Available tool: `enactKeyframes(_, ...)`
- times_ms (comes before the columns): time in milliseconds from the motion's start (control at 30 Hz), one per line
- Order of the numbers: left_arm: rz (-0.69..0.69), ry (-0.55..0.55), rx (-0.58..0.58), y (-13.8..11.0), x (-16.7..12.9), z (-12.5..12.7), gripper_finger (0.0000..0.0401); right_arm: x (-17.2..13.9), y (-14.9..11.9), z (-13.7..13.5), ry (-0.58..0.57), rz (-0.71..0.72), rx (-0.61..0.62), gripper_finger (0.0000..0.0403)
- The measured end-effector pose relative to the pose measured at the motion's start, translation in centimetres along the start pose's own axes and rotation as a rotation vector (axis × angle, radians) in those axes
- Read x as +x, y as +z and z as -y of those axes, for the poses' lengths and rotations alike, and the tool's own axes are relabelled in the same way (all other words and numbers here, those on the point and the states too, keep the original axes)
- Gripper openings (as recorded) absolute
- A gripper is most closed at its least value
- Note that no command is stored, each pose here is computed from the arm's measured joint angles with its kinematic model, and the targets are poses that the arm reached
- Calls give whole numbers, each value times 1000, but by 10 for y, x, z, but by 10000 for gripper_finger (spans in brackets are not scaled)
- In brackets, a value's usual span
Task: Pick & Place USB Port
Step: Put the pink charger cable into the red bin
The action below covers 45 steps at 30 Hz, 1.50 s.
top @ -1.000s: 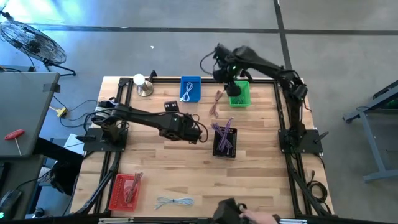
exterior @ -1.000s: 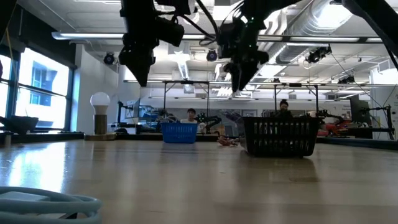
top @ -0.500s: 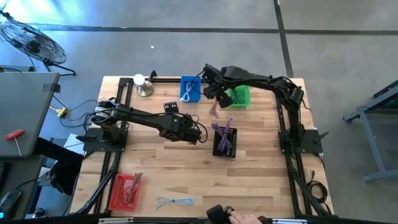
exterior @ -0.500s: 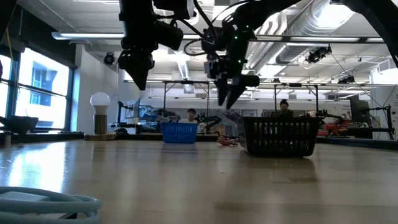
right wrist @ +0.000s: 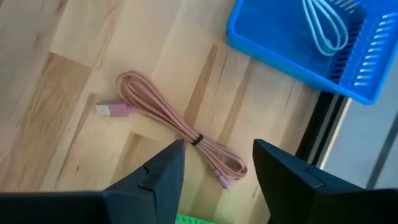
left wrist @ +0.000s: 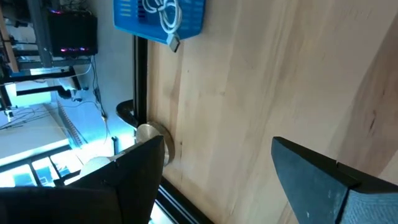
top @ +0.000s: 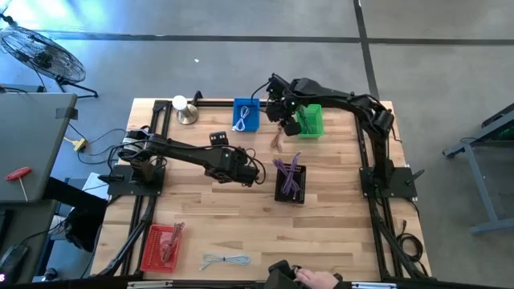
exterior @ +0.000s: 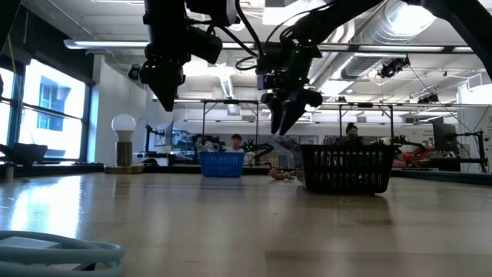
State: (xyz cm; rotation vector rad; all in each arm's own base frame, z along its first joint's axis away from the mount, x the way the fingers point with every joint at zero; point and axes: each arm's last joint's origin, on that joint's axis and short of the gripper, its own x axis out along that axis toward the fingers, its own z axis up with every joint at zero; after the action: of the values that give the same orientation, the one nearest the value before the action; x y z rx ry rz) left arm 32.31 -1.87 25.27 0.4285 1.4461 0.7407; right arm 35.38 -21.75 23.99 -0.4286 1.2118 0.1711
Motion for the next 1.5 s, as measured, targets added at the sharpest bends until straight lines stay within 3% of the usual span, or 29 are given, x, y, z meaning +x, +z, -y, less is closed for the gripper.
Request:
enactKeyframes(300, -1, -4, -8, 0, 0, 0, 289, 23, -12, -11, 69, -22, -56, 166)
enactKeyframes(633, 0, -3, -8, 0, 0, 0, 289, 48, -23, -23, 73, -18, -126, 157)
enactKeyframes(1067, 8, 10, -6, 1, 0, 0, 289, 55, -13, -23, 17, 27, -182, 155)
enactKeyframes(1500, 10, 12, -11, 1, 0, 0, 289, 79, -18, -27, 66, -29, -173, 155)
